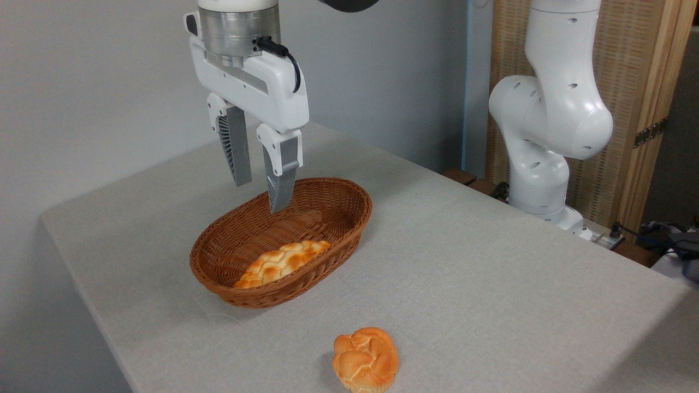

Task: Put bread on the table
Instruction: 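Lower the open gripper toward the bread roll in the wicker basket, then insert the gripper fingers into the basket and close on the bread roll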

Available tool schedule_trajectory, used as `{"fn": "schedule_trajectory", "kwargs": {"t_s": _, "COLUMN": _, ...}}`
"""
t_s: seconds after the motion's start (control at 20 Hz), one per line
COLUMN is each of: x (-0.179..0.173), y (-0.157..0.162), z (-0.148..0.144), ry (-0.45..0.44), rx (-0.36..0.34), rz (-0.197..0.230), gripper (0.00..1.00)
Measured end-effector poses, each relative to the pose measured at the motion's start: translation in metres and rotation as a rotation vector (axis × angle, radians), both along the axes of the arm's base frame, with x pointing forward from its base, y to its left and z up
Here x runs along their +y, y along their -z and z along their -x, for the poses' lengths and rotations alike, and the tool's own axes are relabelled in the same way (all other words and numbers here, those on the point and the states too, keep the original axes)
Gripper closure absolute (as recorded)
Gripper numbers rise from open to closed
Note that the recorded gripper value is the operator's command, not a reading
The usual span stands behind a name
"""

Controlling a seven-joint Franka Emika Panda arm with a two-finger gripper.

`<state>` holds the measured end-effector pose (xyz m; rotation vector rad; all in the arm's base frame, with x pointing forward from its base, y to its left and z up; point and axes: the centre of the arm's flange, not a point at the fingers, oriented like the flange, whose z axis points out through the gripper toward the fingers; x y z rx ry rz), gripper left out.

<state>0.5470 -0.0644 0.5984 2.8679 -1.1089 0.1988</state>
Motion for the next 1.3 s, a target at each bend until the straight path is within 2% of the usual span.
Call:
{"fn": "schedule_trajectory", "kwargs": {"t_s": 0.4, "x": -0.011, "y": 0.000, "z": 0.001, "ry": 0.020, "rx": 0.000, "rz": -0.001, "gripper": 0.00}}
{"fn": "schedule_trajectory", "kwargs": {"t_s": 0.6, "x": -0.038, "y": 0.008, "z": 0.004, "ry": 0.068, "rx": 0.015, "rz": -0.004, "gripper": 0.00}}
{"fn": "schedule_trajectory", "kwargs": {"t_s": 0.8, "x": -0.071, "y": 0.039, "z": 0.006, "ry": 0.125, "rx": 0.073, "rz": -0.017, "gripper": 0.00}}
{"fn": "schedule_trajectory", "kwargs": {"t_s": 1.0, "x": -0.076, "y": 0.070, "z": 0.003, "ry": 0.131, "rx": 0.112, "rz": -0.027, "gripper": 0.00}}
{"fn": "schedule_trajectory", "kwargs": {"t_s": 1.05, "x": -0.076, "y": 0.078, "z": 0.002, "ry": 0.131, "rx": 0.115, "rz": -0.032, "gripper": 0.00}}
{"fn": "schedule_trajectory", "kwargs": {"t_s": 1.3, "x": -0.077, "y": 0.120, "z": 0.006, "ry": 0.170, "rx": 0.143, "rz": -0.132, "gripper": 0.00}}
